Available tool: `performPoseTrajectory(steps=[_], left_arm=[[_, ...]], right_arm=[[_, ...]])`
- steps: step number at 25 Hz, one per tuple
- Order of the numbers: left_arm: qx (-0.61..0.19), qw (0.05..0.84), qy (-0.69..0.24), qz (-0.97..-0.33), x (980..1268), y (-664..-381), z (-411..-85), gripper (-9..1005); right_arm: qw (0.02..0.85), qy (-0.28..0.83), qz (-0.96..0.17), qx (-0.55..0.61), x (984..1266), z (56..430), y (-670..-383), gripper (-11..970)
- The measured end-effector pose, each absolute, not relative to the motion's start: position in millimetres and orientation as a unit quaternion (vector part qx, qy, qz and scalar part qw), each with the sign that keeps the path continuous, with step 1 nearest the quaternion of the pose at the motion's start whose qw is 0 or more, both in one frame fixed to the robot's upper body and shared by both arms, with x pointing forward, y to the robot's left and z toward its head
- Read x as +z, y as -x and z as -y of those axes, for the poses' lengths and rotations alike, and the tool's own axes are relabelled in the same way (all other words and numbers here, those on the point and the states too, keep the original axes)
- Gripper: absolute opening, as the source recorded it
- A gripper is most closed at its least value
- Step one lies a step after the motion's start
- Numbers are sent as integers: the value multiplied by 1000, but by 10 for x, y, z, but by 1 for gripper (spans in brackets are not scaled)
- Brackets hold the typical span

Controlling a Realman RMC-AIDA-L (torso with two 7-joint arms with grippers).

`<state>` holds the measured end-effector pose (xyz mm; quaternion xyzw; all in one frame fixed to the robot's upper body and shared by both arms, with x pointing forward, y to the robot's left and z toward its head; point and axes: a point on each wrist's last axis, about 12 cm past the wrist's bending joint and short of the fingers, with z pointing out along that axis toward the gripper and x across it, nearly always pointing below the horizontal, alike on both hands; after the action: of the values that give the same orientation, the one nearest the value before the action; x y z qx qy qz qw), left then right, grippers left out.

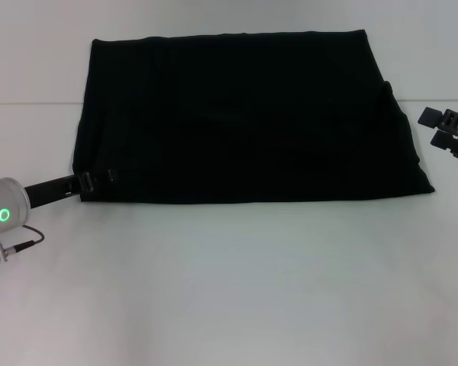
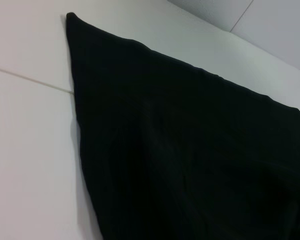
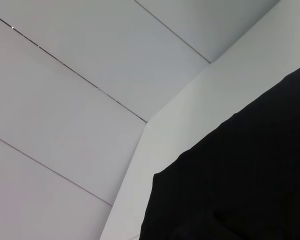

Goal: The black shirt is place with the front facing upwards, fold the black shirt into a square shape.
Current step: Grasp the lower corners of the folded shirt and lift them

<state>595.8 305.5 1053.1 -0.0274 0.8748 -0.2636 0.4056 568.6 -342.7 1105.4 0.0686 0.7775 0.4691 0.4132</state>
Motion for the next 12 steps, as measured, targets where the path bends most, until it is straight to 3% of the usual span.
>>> performPoseTrajectory(steps=[6, 12], left_arm=[[-263, 407, 28, -874, 10539, -5965, -3050, 436], [-266, 408, 29, -873, 10562, -5985, -3045, 197]], right_arm=[[413, -69, -777, 469, 11071, 3434, -5699, 865], [411, -59, -780, 467, 11100, 3436, -5724, 865]])
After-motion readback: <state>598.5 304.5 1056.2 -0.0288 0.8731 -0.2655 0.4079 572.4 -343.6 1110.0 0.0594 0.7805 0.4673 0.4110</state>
